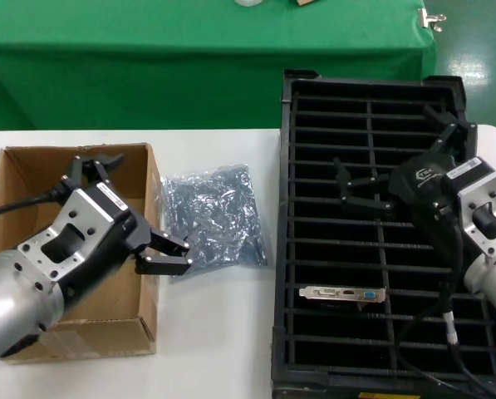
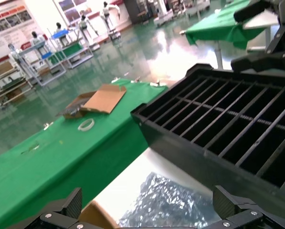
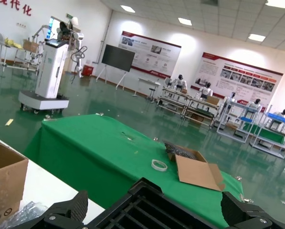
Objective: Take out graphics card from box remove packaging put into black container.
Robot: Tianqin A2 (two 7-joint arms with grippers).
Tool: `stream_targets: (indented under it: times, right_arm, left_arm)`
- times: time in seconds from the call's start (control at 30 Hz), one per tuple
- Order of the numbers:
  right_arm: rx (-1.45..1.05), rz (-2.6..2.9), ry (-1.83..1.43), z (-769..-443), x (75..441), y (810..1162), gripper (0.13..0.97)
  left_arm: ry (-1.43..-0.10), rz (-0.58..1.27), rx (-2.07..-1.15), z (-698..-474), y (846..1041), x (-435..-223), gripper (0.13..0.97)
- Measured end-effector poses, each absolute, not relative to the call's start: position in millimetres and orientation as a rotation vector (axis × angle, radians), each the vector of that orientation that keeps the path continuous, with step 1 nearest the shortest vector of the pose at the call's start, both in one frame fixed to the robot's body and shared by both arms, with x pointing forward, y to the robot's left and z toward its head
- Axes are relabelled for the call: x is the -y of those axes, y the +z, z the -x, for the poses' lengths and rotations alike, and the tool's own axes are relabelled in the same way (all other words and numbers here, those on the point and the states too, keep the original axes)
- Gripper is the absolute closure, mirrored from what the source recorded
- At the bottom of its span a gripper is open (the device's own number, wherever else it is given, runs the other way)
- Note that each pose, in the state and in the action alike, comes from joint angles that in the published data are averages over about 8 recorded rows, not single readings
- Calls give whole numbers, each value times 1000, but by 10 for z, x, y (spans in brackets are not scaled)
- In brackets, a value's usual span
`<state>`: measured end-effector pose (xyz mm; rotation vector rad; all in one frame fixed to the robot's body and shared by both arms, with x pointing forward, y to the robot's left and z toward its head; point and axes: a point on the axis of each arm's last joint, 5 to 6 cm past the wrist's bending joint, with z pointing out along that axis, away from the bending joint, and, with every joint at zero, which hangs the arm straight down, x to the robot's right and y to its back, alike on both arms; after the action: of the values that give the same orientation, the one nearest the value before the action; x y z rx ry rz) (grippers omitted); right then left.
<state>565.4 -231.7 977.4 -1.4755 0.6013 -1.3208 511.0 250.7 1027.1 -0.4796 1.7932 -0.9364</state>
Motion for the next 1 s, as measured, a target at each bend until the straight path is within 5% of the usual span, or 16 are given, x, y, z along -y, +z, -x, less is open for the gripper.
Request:
stream_targets:
  times: [1.0]
  right_arm:
    - [-755,1367,-1264,-5473,2484,9281,130]
  left_arm:
    - [-1256,523,-1588,-5202,9667,-2510,132]
